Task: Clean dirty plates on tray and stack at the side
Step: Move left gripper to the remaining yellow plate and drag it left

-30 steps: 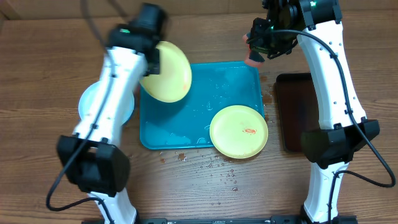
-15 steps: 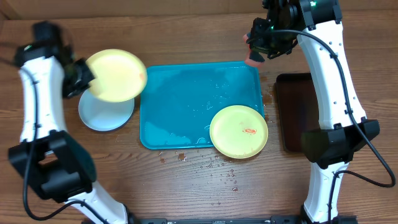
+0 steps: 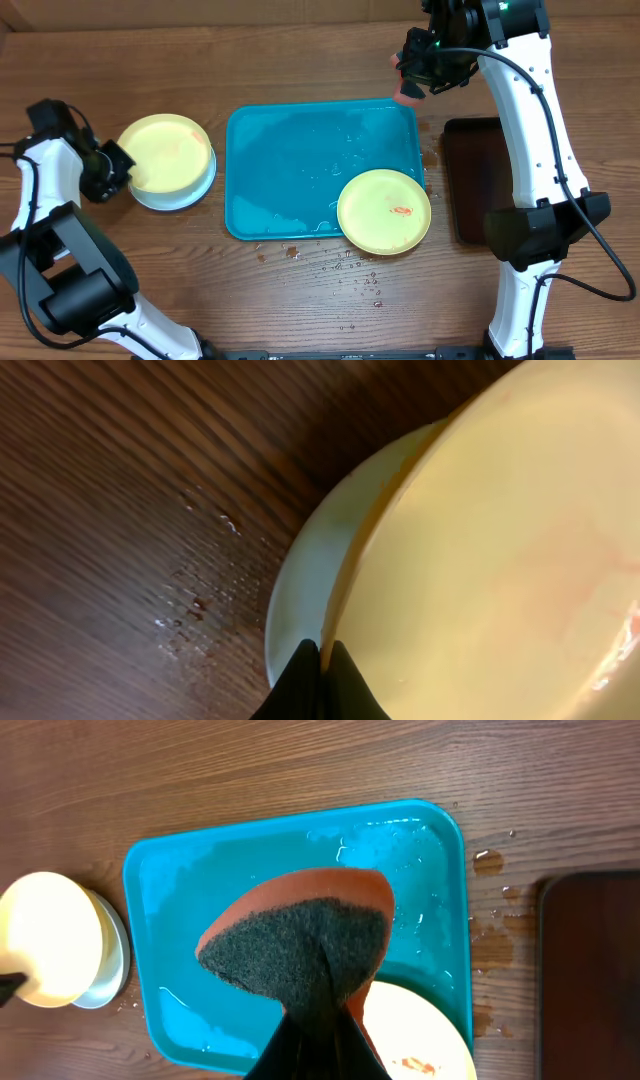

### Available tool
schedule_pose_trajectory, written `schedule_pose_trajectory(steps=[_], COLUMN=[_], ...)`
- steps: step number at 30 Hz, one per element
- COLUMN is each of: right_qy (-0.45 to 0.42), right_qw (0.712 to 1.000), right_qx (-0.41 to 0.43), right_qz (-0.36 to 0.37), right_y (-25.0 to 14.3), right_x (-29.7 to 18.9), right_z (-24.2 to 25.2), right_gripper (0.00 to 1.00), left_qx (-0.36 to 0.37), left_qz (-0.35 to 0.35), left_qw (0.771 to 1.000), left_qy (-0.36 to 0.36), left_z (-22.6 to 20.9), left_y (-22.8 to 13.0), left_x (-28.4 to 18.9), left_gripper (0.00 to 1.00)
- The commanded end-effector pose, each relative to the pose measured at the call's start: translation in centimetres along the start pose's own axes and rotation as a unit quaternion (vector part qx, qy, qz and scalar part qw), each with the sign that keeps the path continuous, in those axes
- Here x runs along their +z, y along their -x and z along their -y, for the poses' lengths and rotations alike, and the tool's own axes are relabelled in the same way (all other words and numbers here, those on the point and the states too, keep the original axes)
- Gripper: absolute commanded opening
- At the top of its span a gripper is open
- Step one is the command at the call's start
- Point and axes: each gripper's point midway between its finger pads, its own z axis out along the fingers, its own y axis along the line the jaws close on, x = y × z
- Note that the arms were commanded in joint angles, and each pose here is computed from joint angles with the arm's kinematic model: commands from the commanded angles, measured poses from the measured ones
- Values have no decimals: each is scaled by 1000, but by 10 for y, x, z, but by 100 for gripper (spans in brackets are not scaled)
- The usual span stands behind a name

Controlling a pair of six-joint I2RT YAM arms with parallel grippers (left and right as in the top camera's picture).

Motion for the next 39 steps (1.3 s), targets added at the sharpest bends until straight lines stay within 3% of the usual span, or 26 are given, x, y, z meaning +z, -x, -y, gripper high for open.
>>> schedule_pose_trajectory(steps=[1, 5, 12, 17, 22, 28, 32, 39], right_qy=[9, 9, 9, 9, 8, 9, 8, 12], right_qw=[1000, 1000, 1000, 1000, 1000, 1000, 1000, 1000], right_qx=[-6, -6, -5, -5, -5, -3, -3, -3], right_qz=[17, 17, 15, 15, 15, 15, 13, 10], right_y=[5, 4, 4, 4, 4, 3, 3, 1], right_x=[-10, -10, -10, -10, -10, -10, -10, -10], right_z=[-5, -5, -4, -4, -4, -4, -4, -5], right_gripper=[4, 4, 4, 4, 4, 4, 4, 4], left_qx=[1, 5, 54, 134, 239, 381, 456, 512], left_qz=[5, 3, -3, -7, -36, -92, -106, -144], left_qw=[1000, 1000, 997, 989, 963, 899, 860, 830], left_qy=[-4, -6, -50, -63, -118, -195, -202, -165], left_z=[3, 4, 30, 78, 159, 247, 276, 285], left_y=[-5, -6, -3, -15, -68, -173, -230, -294], left_x=[-3, -2, -20, -33, -33, -42, -42, -18], left_gripper=[9, 18, 19, 20, 25, 38, 44, 47])
